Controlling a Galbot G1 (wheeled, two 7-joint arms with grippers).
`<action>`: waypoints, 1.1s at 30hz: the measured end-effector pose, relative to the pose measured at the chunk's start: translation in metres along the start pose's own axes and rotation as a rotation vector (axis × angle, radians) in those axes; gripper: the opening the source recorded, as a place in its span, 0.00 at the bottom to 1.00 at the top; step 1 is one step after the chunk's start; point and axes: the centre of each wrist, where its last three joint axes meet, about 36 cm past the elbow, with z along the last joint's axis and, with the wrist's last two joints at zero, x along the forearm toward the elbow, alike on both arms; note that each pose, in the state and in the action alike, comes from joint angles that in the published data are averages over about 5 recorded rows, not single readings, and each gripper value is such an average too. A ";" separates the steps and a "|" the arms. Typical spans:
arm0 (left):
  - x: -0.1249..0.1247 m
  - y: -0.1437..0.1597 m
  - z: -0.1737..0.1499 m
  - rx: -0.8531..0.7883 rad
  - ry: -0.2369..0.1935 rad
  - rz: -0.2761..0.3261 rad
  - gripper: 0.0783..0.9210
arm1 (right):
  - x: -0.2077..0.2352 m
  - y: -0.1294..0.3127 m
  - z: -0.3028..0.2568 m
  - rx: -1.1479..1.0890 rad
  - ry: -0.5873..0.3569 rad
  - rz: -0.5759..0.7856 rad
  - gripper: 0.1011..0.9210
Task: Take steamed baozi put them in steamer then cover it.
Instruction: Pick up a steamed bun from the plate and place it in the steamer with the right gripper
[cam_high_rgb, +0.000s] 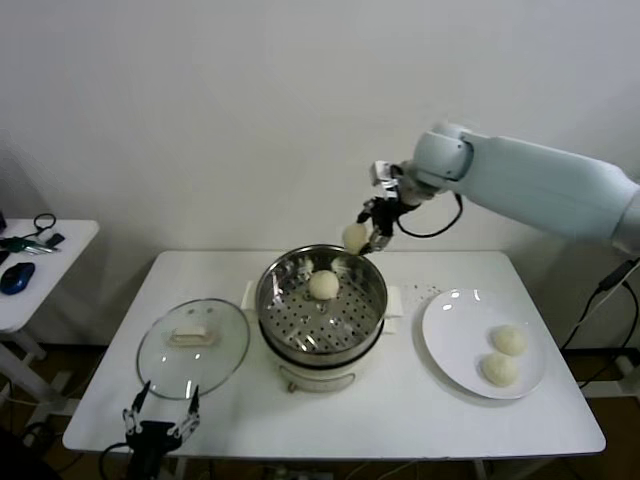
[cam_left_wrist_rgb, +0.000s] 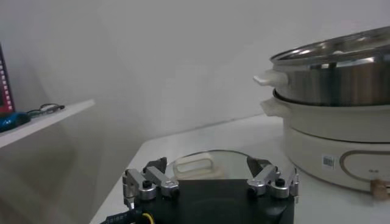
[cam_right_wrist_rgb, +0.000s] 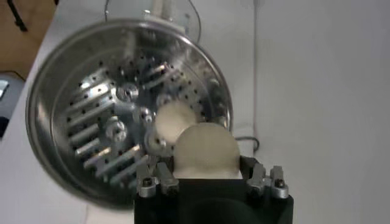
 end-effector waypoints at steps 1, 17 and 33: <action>0.000 0.000 0.000 -0.001 0.001 0.000 0.88 | -0.005 0.001 -0.007 0.003 0.001 -0.005 0.71; -0.003 0.006 0.002 -0.012 -0.002 -0.008 0.88 | -0.098 0.037 -0.073 0.041 0.028 -0.116 0.71; -0.003 0.007 0.007 -0.008 0.005 -0.014 0.88 | -0.132 0.054 -0.083 0.046 0.046 -0.164 0.72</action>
